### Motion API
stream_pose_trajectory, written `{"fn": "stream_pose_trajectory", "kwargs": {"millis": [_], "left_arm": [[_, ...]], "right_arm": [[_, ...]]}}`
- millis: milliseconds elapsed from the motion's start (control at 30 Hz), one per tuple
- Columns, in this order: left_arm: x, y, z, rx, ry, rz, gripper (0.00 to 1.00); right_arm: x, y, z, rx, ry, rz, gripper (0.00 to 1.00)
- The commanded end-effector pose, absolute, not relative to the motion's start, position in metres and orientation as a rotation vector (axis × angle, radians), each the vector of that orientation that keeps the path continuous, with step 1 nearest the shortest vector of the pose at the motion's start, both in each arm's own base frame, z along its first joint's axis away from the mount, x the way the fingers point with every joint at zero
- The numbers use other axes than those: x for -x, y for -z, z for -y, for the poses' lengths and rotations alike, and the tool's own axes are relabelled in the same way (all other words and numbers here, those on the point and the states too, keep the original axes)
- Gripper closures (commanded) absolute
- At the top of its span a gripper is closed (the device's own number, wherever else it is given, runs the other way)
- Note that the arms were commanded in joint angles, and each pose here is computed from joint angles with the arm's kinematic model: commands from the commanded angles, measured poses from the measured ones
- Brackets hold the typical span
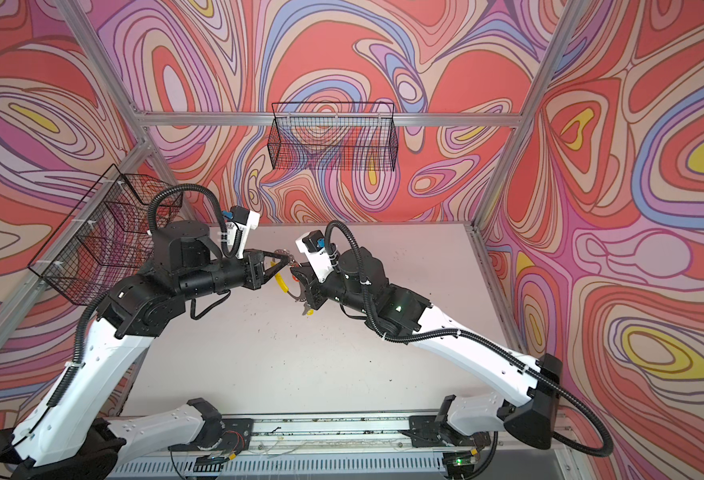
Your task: Put the keys on the keyring
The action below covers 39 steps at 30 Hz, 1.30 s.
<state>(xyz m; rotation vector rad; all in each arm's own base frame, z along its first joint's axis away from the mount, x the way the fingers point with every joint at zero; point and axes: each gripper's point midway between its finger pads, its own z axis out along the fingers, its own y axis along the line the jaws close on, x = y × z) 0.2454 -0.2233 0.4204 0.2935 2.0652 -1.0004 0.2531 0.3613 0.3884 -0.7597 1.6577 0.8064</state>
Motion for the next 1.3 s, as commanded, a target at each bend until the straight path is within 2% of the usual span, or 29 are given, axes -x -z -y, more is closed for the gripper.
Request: {"fn": "stream_pose_trajectory", "kwargs": {"millis": [0, 133, 333, 467, 633, 800, 1267], "left_arm": [[-0.229, -0.429, 0.224, -0.354, 1.044, -2.060, 1.00], [-0.229, -0.429, 0.228, -0.353, 1.078, -2.037, 1.00], [-0.231, -0.430, 0.229, -0.335, 1.101, -2.012, 0.67], [-0.232, -0.429, 0.224, -0.307, 1.080, -2.000, 0.58], [-0.237, -0.416, 0.220, -0.263, 1.058, -2.003, 0.59], [-0.244, -0.421, 0.222, -0.250, 1.061, -1.964, 0.66], [-0.258, -0.419, 0.234, -0.252, 1.080, -1.958, 0.69]], "right_arm": [[-0.265, -0.391, -0.352, 0.689, -0.788, -1.666, 1.00], [-0.259, -0.393, -0.358, 0.684, -0.863, -1.654, 1.00], [-0.258, -0.393, -0.357, 0.656, -0.895, -1.646, 1.00], [-0.259, -0.393, -0.355, 0.644, -0.884, -1.651, 1.00], [-0.262, -0.392, -0.354, 0.627, -0.874, -1.662, 1.00], [-0.266, -0.388, -0.352, 0.611, -0.847, -1.679, 1.00], [-0.266, -0.386, -0.355, 0.620, -0.855, -1.677, 1.00]]}}
